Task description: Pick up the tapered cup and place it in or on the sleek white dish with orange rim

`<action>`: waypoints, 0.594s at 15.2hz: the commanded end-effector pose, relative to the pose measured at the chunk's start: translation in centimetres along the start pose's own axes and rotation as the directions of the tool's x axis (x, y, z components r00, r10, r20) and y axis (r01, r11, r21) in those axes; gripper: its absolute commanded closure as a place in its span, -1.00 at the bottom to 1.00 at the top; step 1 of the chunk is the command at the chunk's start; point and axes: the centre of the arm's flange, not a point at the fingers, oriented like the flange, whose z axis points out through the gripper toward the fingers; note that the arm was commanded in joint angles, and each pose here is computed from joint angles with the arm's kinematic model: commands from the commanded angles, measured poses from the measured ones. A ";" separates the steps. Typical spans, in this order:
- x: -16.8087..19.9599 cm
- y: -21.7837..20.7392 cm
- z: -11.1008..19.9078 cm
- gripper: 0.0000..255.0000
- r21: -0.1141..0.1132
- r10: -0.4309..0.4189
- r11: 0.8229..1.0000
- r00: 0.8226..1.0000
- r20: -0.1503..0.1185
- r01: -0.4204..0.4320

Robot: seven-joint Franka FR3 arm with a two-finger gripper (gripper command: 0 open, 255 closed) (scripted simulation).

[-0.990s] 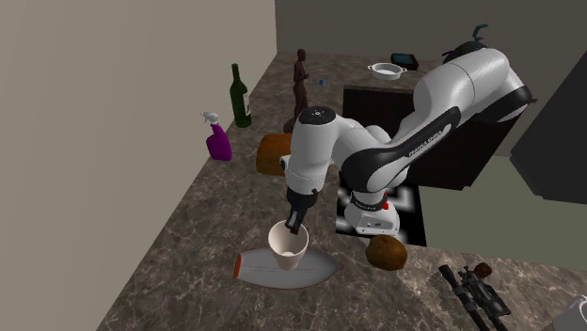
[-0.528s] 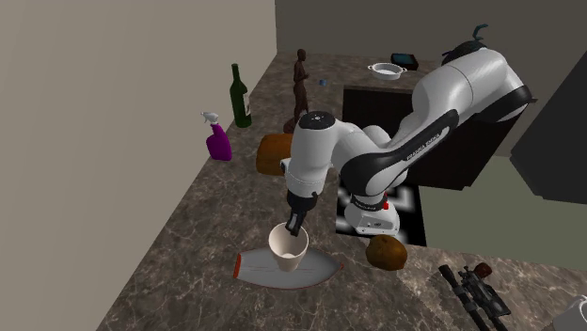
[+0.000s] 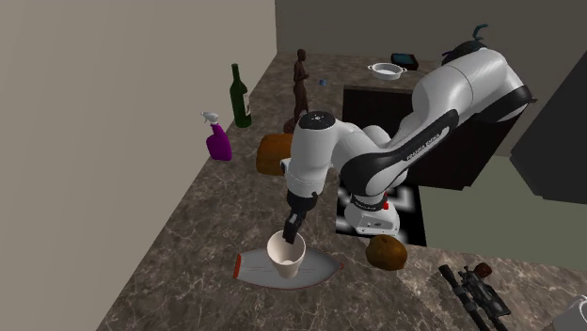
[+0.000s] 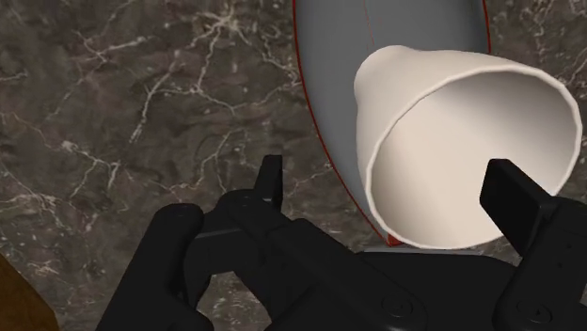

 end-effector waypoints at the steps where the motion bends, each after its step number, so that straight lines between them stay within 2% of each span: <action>1: 0.0 0.0 -1.3 -1.00 0.000 0.000 1.000 1.000 0.000 0.000; 4: 0.0 0.0 -5.0 -1.00 0.000 0.000 1.000 1.000 0.000 0.000; 9: 0.0 0.0 -5.0 -1.00 0.000 0.000 1.000 1.000 0.000 0.000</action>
